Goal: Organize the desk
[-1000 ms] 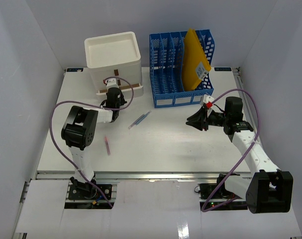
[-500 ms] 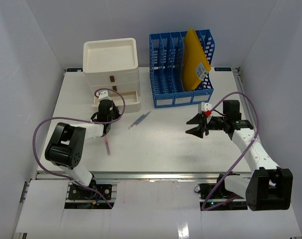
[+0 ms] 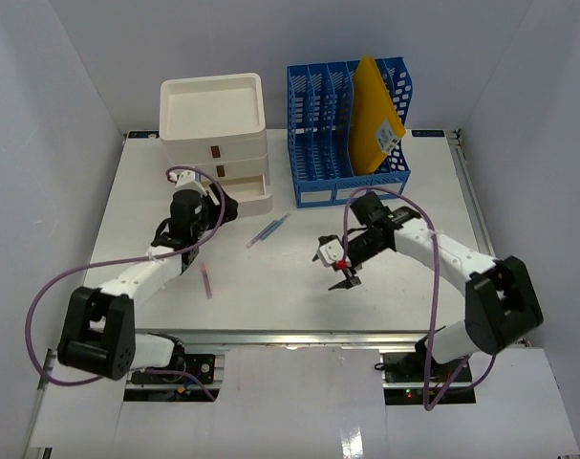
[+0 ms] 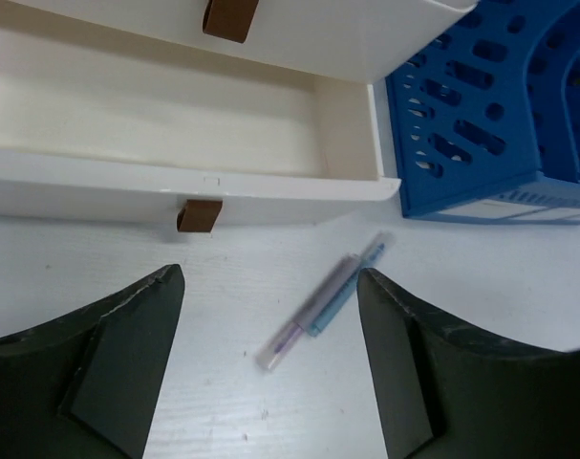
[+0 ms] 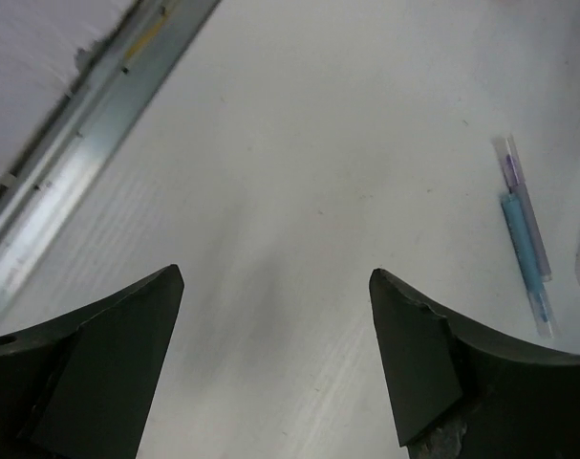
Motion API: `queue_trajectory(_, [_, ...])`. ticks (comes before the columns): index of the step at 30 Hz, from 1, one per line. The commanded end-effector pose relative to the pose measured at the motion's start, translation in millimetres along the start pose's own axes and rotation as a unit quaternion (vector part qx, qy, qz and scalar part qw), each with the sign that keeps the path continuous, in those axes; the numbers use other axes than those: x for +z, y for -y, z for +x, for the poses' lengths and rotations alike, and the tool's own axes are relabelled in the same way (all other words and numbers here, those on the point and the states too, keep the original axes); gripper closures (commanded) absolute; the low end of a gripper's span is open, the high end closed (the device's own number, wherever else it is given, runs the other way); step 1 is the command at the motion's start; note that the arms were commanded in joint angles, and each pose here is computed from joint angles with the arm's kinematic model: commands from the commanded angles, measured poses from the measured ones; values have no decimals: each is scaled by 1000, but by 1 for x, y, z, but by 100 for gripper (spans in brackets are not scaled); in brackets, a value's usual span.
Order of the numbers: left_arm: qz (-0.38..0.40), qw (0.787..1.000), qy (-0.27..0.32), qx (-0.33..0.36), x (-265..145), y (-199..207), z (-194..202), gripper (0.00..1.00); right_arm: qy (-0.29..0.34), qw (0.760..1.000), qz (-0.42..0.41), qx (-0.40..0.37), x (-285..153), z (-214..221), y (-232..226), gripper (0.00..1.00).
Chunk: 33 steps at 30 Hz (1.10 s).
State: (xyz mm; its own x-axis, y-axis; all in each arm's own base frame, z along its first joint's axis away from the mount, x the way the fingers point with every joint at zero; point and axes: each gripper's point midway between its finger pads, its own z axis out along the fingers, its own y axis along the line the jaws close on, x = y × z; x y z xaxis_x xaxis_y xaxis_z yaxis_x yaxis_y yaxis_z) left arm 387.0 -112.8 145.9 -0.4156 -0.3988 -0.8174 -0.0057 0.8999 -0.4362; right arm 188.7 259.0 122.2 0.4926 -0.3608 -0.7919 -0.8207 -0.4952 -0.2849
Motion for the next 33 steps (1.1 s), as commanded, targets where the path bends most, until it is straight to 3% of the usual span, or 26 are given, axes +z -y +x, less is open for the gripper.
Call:
queue_trajectory(1, [33, 998, -52, -15, -52, 7, 10, 14, -65, 996, 2, -65, 6, 14, 78, 15])
queue_trajectory(5, [42, 998, -54, -7, -93, 6, 14, 13, -91, 996, -5, -13, 30, 47, 122, 18])
queue_trajectory(7, [52, 998, -19, -8, -118, 7, 4, 10, -104, 995, 10, -4, 31, 52, 153, 20])
queue_trajectory(13, [74, 996, 51, -18, -161, 5, -6, 2, -139, 990, 12, 35, 50, 93, 180, 26])
queue_trajectory(22, [79, 994, 75, -20, -171, 6, -15, 2, -164, 983, 36, 68, 62, 124, 195, 33])
queue_trajectory(33, [80, 993, 80, -23, -173, 6, -15, 2, -154, 985, 60, 50, 66, 124, 210, 32])
